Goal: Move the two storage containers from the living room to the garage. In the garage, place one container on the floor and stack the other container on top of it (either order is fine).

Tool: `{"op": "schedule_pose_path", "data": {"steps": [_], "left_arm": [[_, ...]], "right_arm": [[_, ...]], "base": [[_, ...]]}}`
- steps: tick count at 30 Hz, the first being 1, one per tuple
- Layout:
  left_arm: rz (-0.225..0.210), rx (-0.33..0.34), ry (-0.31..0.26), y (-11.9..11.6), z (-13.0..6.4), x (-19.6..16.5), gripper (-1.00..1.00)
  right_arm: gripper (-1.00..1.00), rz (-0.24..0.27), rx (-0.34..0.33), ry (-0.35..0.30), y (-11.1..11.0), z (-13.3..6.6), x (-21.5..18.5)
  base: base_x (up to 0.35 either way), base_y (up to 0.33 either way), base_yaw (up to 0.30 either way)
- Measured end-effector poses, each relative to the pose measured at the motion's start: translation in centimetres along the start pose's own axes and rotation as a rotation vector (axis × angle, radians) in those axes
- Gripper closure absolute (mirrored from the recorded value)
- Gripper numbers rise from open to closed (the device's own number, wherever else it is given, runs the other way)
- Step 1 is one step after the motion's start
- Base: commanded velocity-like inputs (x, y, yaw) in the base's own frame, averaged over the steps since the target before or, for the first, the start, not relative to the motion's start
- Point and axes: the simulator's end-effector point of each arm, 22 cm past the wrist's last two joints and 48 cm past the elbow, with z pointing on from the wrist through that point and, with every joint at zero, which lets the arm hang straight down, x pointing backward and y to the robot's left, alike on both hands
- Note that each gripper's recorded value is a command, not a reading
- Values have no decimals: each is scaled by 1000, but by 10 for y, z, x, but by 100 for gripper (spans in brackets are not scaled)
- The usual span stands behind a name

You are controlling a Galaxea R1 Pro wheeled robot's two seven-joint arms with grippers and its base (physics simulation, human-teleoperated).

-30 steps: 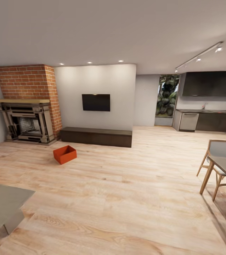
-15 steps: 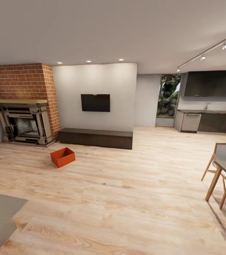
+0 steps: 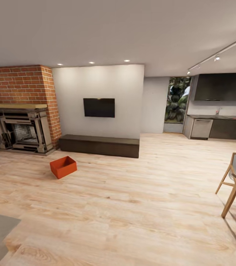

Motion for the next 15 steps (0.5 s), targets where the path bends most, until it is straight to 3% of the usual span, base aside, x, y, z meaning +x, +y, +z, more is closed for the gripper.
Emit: {"op": "schedule_pose_path", "data": {"steps": [15], "left_arm": [[0,0,-2,0,0,-1,-100]], "right_arm": [[-100,21,-11,-1,4,0,-1]], "base": [[322,0,0]]}}
